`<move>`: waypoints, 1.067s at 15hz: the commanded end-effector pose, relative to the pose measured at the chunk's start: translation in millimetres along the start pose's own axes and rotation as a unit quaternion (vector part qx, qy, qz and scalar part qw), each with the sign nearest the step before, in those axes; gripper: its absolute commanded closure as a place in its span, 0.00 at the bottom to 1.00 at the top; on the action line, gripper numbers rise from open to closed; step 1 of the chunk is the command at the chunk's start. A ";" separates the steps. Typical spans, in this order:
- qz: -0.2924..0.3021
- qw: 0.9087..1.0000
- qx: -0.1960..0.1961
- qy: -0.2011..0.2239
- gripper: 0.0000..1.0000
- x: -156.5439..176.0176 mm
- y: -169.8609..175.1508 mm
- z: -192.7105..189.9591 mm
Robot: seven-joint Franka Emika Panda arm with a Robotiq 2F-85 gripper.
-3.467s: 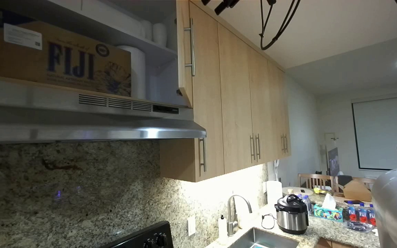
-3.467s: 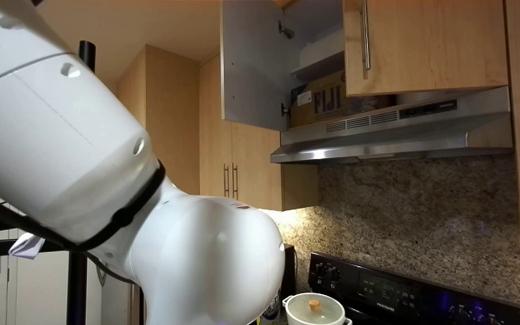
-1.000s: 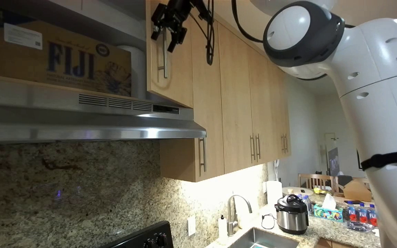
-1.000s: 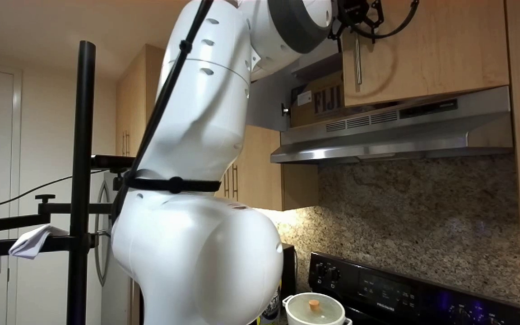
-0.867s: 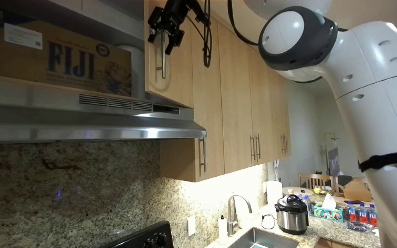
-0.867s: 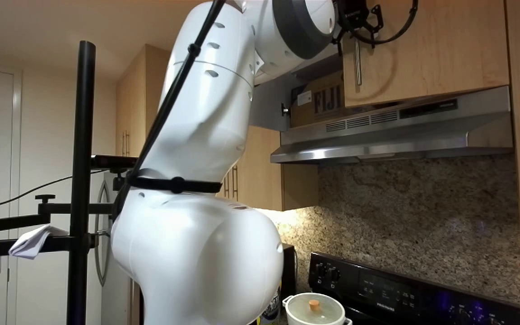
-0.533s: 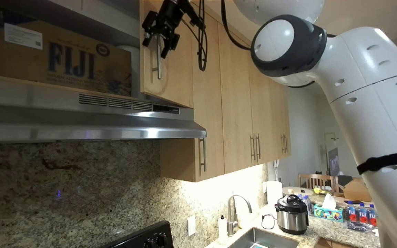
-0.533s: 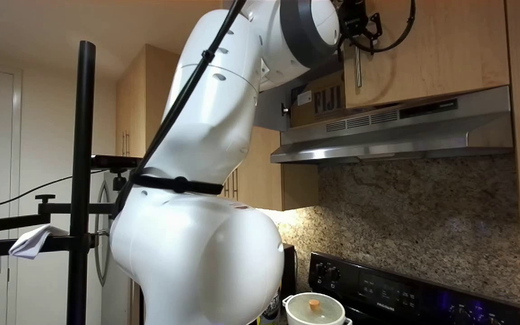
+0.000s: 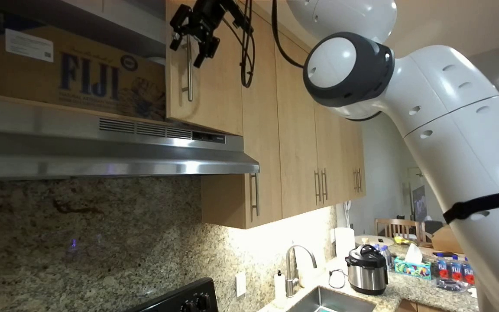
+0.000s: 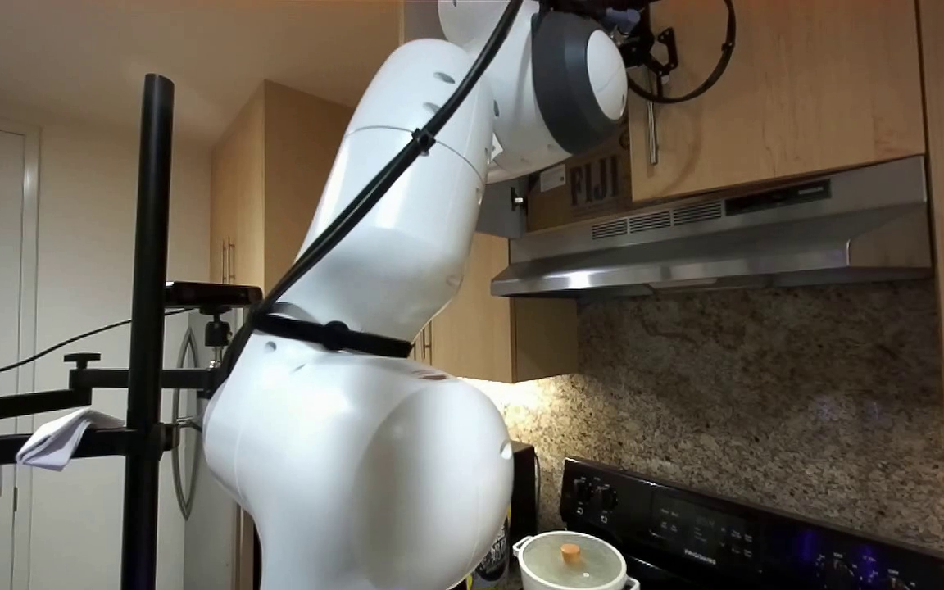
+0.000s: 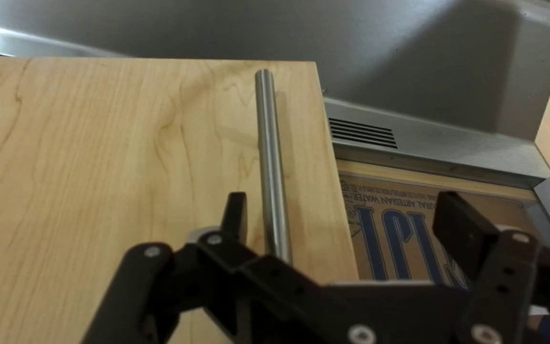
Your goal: Close the right cabinet door at the top
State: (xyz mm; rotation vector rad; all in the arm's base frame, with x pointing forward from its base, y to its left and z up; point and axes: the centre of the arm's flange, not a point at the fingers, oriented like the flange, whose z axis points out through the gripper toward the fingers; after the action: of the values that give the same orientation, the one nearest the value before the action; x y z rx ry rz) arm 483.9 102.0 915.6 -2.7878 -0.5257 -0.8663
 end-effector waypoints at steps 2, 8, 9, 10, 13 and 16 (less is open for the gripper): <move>0.012 0.999 -0.030 0.003 0.00 -9.2 0.0 -46.5; 0.070 0.990 -0.099 -0.075 0.00 -79.6 24.2 -92.3; 0.082 0.987 -0.102 -0.094 0.00 -92.6 27.0 -99.7; 0.095 0.983 -0.106 -0.119 0.00 -107.1 34.6 -103.9; 0.131 0.967 -0.110 -0.191 0.00 -143.8 55.2 -109.9; 0.174 0.950 -0.101 -0.238 0.00 -177.0 79.8 -110.1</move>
State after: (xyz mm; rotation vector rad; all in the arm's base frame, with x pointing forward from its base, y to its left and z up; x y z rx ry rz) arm 338.6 -20.4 925.3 -3.1440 -0.0641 -0.3143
